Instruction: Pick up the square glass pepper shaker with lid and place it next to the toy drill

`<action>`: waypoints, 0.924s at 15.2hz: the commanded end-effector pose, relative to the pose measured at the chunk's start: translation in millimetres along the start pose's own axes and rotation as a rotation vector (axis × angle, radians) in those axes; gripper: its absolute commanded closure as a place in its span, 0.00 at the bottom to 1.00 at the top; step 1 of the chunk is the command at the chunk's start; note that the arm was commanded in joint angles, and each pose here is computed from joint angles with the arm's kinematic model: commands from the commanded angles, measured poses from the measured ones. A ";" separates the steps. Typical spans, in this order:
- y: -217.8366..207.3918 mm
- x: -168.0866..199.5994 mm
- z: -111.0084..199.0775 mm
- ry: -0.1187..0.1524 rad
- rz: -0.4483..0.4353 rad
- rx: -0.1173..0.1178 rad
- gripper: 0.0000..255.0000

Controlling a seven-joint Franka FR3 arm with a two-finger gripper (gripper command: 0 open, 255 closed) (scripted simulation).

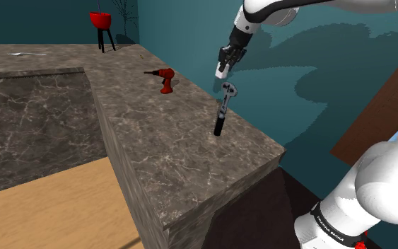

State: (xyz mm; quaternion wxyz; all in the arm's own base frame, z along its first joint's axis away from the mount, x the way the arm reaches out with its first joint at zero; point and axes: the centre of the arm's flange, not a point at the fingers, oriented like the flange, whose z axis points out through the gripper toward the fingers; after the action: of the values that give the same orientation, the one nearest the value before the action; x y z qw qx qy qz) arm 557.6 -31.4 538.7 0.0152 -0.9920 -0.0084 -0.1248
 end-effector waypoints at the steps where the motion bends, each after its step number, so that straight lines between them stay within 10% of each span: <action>1: -12.7 20.7 5.9 0.000 0.000 0.000 1.00; 14: -97.3 154.3 42.4 0.000 0.000 0.000 1.00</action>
State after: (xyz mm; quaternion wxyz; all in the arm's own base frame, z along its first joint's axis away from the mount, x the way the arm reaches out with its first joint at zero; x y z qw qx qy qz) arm 707.7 64.4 536.9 0.0153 -0.9920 -0.0083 -0.1249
